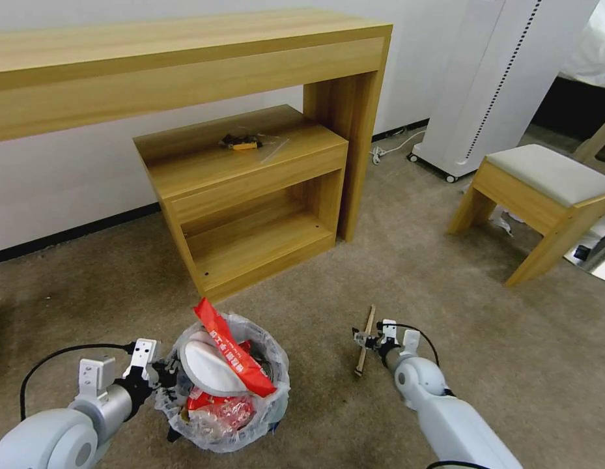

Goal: Pick up the trash bin and place the garbage on the floor into it.

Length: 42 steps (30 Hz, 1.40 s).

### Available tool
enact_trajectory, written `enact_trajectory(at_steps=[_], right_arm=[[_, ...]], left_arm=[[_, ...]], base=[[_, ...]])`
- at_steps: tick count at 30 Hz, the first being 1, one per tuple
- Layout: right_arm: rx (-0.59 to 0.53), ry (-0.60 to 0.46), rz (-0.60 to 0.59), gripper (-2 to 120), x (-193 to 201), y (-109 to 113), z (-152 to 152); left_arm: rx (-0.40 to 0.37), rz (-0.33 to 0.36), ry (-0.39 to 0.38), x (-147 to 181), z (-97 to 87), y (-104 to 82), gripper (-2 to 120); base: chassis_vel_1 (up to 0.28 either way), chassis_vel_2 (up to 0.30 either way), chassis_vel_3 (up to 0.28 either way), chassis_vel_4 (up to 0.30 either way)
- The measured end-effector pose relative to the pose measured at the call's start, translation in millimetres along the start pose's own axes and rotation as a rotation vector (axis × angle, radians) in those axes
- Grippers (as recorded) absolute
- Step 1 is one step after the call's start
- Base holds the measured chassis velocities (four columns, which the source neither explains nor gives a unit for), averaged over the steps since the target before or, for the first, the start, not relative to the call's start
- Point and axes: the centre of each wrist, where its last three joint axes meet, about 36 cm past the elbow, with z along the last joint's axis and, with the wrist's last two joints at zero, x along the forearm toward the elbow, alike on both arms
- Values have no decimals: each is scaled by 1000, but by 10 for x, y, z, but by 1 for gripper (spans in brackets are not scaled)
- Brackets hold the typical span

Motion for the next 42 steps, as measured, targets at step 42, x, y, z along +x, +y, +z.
enact_trajectory(at_steps=[42], right_arm=[[59, 25, -9, 29, -278, -72, 59]], left_arm=[[-19, 35, -2, 34, -28, -24, 0]], base=[[0, 0, 0, 0]])
